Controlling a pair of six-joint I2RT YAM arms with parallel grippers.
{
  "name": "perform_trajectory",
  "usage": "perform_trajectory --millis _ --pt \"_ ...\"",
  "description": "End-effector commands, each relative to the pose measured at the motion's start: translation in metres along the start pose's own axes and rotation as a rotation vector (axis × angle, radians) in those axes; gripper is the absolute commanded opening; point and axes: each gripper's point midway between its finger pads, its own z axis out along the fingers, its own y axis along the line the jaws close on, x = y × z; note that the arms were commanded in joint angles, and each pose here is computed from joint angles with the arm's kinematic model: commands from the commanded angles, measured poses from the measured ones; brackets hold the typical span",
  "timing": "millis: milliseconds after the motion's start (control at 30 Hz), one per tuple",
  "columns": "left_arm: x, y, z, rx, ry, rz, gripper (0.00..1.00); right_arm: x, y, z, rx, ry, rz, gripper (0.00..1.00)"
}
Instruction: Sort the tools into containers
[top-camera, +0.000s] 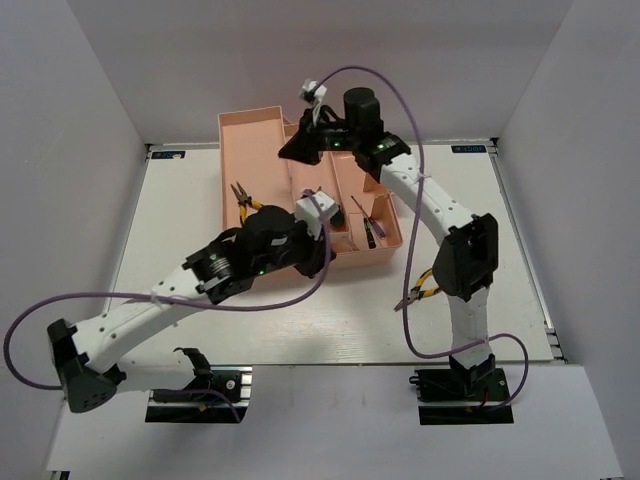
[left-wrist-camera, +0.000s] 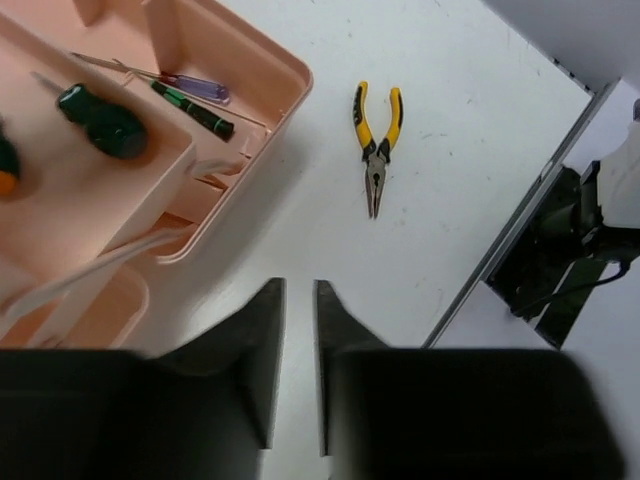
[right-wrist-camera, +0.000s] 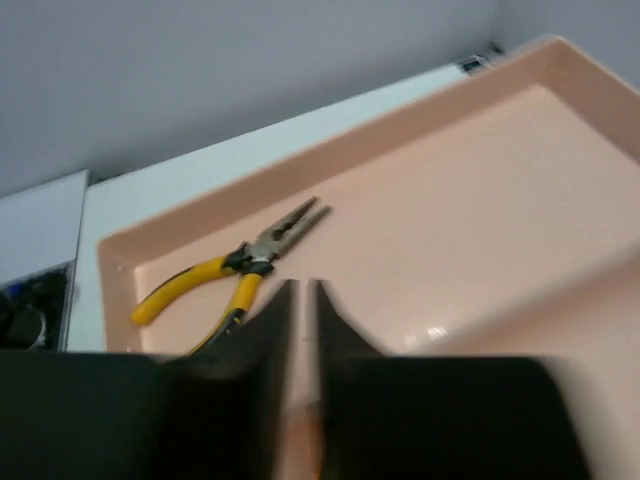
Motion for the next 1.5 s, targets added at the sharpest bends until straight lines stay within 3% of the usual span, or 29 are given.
perform_trajectory --millis 0,33,67,100,133,167,200,233,267,300,333,400,433,500,567,633,700,833,967,1133,1467 --pt "-0.028 -0.018 0.015 0.098 -0.060 0.089 0.25 -0.051 -0.019 -0.062 0.272 -0.022 -0.101 0.02" --pt "-0.028 -0.021 0.023 0.117 -0.049 0.099 0.19 -0.068 -0.035 -0.093 0.433 -0.026 -0.189 0.00" --pt "-0.013 -0.020 0.044 0.120 0.004 0.105 0.14 -0.052 -0.053 -0.110 0.526 0.017 -0.181 0.00" --pt "-0.012 -0.022 0.053 0.134 0.013 0.105 0.14 -0.055 -0.057 -0.131 0.608 0.036 -0.208 0.00" --pt "-0.016 -0.025 0.063 0.165 0.005 0.115 0.14 -0.029 -0.093 -0.180 0.805 0.101 -0.168 0.00" --pt "-0.012 -0.028 0.074 0.180 0.019 0.114 0.14 -0.018 -0.101 -0.199 0.858 0.132 -0.146 0.00" --pt "0.003 -0.027 0.096 0.193 0.069 0.123 0.20 -0.012 -0.100 -0.221 0.909 0.154 -0.130 0.00" --pt "0.001 -0.034 0.105 0.228 0.070 0.122 0.26 0.030 -0.115 -0.268 1.004 0.245 -0.052 0.00" --pt "0.002 -0.037 0.115 0.250 0.077 0.133 0.33 0.044 -0.115 -0.283 1.028 0.280 -0.029 0.00" --pt "0.010 -0.041 0.133 0.277 0.111 0.128 0.47 0.044 -0.103 -0.303 1.058 0.286 -0.019 0.00" --pt "0.014 -0.047 0.142 0.304 0.124 0.155 0.52 0.098 -0.106 -0.337 1.101 0.381 0.084 0.00" --pt "0.012 -0.057 0.156 0.364 0.137 0.163 0.62 0.128 -0.088 -0.366 1.117 0.410 0.156 0.24" --pt "0.030 -0.055 0.173 0.373 0.188 0.167 0.63 0.142 -0.078 -0.369 1.089 0.433 0.187 0.42" --pt "0.019 -0.067 0.186 0.410 0.183 0.179 0.63 0.184 -0.055 -0.391 1.081 0.465 0.304 0.45" --pt "0.037 -0.068 0.208 0.414 0.241 0.192 0.63 0.217 -0.033 -0.400 1.073 0.484 0.373 0.39" --pt "0.033 -0.074 0.217 0.424 0.222 0.200 0.62 0.229 -0.025 -0.401 1.069 0.477 0.406 0.33" --pt "0.040 -0.069 0.232 0.394 0.227 0.179 0.59 0.244 -0.013 -0.408 1.096 0.464 0.461 0.20" --pt "0.053 -0.071 0.253 0.399 0.234 0.131 0.47 0.257 -0.001 -0.419 1.134 0.441 0.521 0.02" --pt "0.067 -0.071 0.272 0.379 0.236 0.107 0.45 0.268 0.009 -0.419 1.125 0.430 0.583 0.02" --pt "0.079 -0.073 0.291 0.335 0.237 0.088 0.48 0.277 0.020 -0.403 1.026 0.390 0.640 0.14" --pt "0.101 -0.091 0.316 0.256 0.247 0.091 0.48 0.283 0.028 -0.397 0.981 0.347 0.683 0.16"
